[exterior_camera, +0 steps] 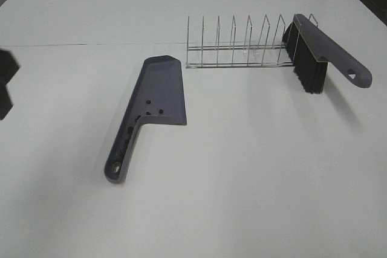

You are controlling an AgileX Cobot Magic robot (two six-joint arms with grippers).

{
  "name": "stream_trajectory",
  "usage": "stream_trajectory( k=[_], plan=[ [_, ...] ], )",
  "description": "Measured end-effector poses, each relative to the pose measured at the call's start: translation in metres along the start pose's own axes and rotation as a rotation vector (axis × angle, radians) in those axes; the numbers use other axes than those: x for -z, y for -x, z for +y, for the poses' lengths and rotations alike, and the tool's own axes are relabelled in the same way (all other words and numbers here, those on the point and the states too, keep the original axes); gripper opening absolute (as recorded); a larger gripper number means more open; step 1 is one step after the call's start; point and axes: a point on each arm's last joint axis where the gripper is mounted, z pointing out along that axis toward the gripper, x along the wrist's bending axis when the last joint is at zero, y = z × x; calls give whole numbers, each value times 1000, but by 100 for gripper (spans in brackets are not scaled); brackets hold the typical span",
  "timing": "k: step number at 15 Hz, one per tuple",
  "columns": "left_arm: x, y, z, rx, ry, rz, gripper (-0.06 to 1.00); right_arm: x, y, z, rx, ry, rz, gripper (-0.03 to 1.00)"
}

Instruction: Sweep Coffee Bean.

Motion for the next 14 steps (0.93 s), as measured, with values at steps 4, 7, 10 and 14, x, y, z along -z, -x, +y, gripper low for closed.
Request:
stream_trajectory(
  k=[4, 7, 10, 14],
  plan=[
    [3, -20, -99, -4, 91, -19, 56, 0, 3, -28, 122, 106, -2, 74],
    [1, -34, -165, -30, 260, -49, 56, 1, 4, -37, 171, 164, -5, 74],
    [23, -45, -207, -82, 623, -81, 56, 0, 4, -38, 172, 165, -5, 74],
    [30, -51, -237, -205, 851, -51, 56, 0, 4, -38, 183, 165, -6, 74]
  ],
)
